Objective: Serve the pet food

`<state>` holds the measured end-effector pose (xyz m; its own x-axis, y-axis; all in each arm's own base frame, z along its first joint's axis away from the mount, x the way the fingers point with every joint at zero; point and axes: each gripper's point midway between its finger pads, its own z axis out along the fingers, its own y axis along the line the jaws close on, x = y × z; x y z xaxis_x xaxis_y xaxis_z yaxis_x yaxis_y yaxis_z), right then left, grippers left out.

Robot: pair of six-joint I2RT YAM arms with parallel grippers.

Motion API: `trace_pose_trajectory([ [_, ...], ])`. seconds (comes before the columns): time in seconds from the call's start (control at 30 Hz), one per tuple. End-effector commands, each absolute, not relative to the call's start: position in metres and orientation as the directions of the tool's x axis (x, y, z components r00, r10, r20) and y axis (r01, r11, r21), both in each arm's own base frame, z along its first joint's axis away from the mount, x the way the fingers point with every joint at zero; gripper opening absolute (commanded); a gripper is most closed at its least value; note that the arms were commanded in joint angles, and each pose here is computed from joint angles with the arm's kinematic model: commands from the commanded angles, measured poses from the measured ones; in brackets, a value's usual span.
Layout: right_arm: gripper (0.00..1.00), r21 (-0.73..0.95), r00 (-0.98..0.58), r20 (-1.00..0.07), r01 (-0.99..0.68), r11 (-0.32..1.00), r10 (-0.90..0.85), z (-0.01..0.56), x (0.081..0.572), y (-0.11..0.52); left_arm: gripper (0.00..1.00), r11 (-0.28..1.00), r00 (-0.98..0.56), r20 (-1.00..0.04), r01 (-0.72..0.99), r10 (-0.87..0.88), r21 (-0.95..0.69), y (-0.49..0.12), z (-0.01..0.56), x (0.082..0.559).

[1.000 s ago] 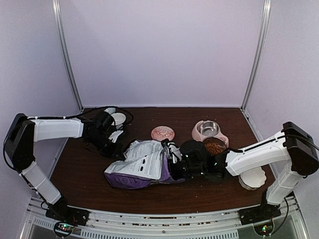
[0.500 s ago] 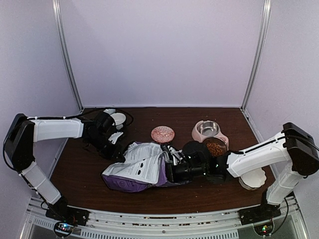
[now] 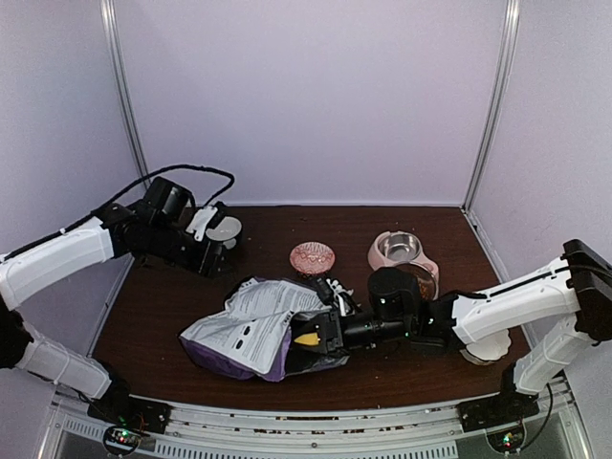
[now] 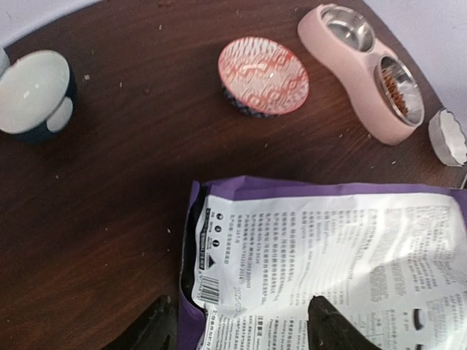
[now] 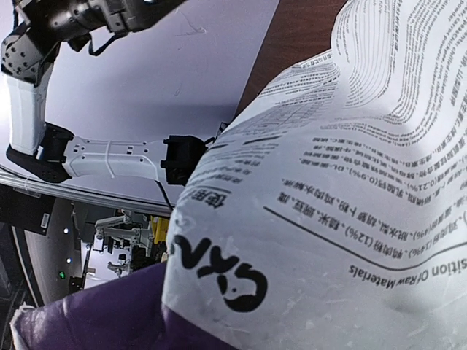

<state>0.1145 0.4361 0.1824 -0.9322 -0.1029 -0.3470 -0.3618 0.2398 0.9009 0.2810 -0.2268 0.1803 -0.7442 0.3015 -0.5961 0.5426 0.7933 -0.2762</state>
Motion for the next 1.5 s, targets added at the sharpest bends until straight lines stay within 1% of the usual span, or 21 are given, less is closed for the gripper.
trace_pose_trajectory([
  [0.0,0.12,0.935,-0.937,-0.346,-0.349,0.057,-0.05,0.241,0.109,0.434,0.65,0.736,-0.623,-0.724,0.632,0.297,-0.241,-0.241,0.251,0.267],
  [0.1,0.13,0.943,-0.944,-0.329,-0.329,0.049,-0.004,0.248,0.117,0.427,0.65,0.667,-0.566,-0.752,0.708,0.338,-0.233,-0.261,0.282,0.238],
  [0.2,0.13,0.945,-0.945,-0.327,-0.325,0.041,0.028,0.255,0.121,0.422,0.66,0.573,-0.519,-0.756,0.785,0.4,-0.236,-0.287,0.298,0.202],
  [0.37,0.13,0.939,-0.937,-0.344,-0.342,0.046,0.059,0.266,0.125,0.415,0.68,0.437,-0.498,-0.729,0.849,0.47,-0.298,-0.323,0.3,0.16],
  [0.53,0.13,0.935,-0.932,-0.354,-0.351,0.048,0.08,0.272,0.125,0.408,0.71,0.351,-0.468,-0.706,0.881,0.532,-0.319,-0.348,0.294,0.134],
  [0.63,0.13,0.932,-0.928,-0.362,-0.358,0.057,0.091,0.272,0.126,0.404,0.72,0.329,-0.45,-0.696,0.891,0.56,-0.312,-0.357,0.289,0.126],
  [0.77,0.13,0.931,-0.926,-0.364,-0.36,0.056,0.099,0.273,0.126,0.401,0.71,0.4,-0.442,-0.663,0.888,0.605,-0.227,-0.352,0.274,0.138],
  [0.8,0.13,0.932,-0.927,-0.361,-0.357,0.056,0.1,0.272,0.126,0.401,0.68,0.412,-0.439,-0.657,0.887,0.613,-0.208,-0.351,0.271,0.14],
  [0.83,0.13,0.932,-0.927,-0.361,-0.358,0.052,0.103,0.274,0.126,0.4,0.62,0.419,-0.437,-0.656,0.886,0.616,-0.197,-0.35,0.27,0.142],
  [0.9,0.13,0.934,-0.928,-0.357,-0.354,0.042,0.108,0.275,0.125,0.398,0.42,0.433,-0.439,-0.658,0.882,0.612,-0.186,-0.348,0.271,0.144],
  [1.03,0.13,0.94,-0.932,-0.34,-0.339,0.035,0.122,0.276,0.126,0.394,0.06,0.458,-0.436,-0.677,0.874,0.593,-0.161,-0.344,0.276,0.15],
  [1.07,0.13,0.943,-0.934,-0.332,-0.332,0.027,0.128,0.276,0.126,0.392,0.02,0.463,-0.432,-0.686,0.873,0.585,-0.156,-0.343,0.278,0.151],
  [1.1,0.13,0.947,-0.938,-0.322,-0.322,0.02,0.132,0.276,0.126,0.39,0.0,0.466,-0.429,-0.694,0.872,0.578,-0.151,-0.343,0.279,0.152],
  [1.47,0.13,0.964,-0.947,-0.254,-0.265,-0.031,0.195,0.277,0.131,0.367,0.0,0.574,-0.393,-0.803,0.815,0.449,-0.079,-0.324,0.313,0.174],
])
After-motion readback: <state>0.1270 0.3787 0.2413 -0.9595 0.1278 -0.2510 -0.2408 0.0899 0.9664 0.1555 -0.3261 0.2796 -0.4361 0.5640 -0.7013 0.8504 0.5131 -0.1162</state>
